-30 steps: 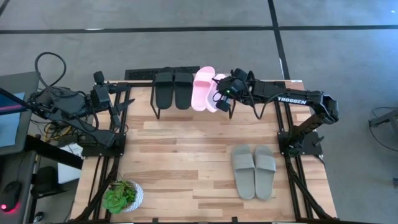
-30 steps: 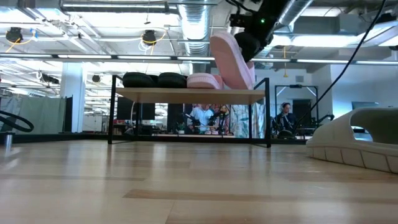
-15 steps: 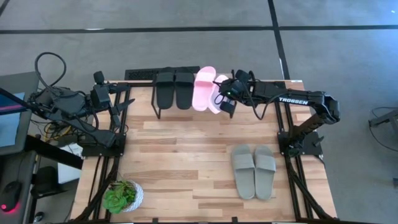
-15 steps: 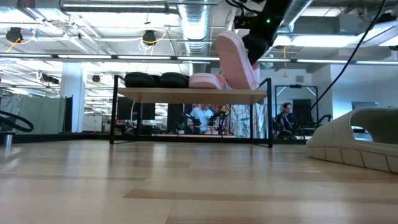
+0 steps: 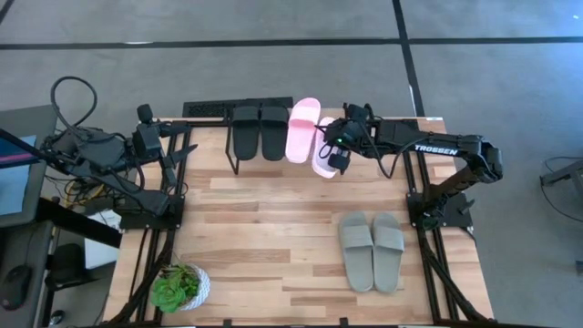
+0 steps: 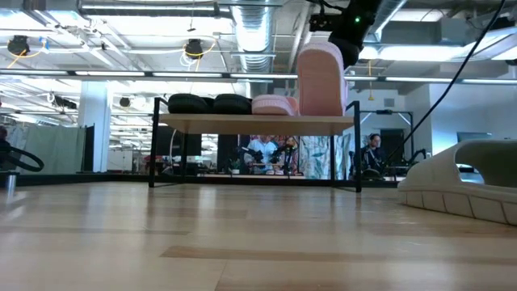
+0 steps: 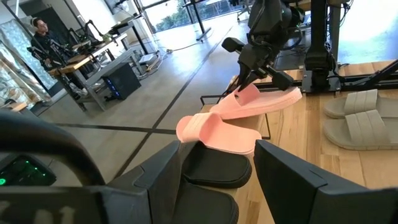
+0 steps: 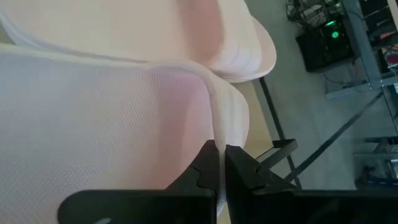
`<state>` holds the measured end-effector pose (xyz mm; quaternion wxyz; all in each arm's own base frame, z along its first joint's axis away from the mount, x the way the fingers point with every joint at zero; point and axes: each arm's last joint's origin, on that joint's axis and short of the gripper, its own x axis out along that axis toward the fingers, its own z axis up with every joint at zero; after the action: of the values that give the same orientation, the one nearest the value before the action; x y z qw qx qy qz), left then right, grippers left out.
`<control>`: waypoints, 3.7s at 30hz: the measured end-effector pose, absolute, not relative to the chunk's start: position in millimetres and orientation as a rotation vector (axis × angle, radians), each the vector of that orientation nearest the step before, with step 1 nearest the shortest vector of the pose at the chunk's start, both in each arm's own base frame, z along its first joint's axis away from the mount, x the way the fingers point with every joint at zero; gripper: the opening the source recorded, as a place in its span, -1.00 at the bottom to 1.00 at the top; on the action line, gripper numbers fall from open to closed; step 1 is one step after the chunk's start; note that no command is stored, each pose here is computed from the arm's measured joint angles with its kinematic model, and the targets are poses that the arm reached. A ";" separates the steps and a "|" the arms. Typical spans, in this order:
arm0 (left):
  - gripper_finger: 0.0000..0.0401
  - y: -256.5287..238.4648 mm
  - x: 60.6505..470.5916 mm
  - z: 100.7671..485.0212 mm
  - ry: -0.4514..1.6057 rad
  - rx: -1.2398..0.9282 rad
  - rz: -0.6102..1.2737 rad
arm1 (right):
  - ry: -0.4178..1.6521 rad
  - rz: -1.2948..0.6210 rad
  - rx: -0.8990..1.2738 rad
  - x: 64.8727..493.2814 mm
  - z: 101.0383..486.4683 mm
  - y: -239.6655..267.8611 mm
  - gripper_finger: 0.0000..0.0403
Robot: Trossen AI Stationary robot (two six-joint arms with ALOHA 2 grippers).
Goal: Pick and place slides into the shelf
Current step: Put the pink slide on the shelf
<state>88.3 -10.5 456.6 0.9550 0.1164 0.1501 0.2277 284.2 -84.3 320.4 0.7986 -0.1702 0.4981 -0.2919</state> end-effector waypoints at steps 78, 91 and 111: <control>-0.04 -13.7 96.7 454.2 0.334 0.262 0.459 | 1.255 -0.527 -0.526 301.5 287.7 -116.1 -1.00; -0.04 -13.7 96.6 454.2 0.334 0.261 0.459 | 1.222 -0.505 -0.586 304.7 290.0 -123.5 -1.00; -0.04 -13.7 96.6 454.0 0.335 0.262 0.459 | 1.169 -0.432 -0.648 307.8 293.3 -133.0 -1.00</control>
<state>96.6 -13.7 454.0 0.9514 0.1288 0.1649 0.2260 307.8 -133.0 293.3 0.7633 -0.2979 0.5378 -0.1985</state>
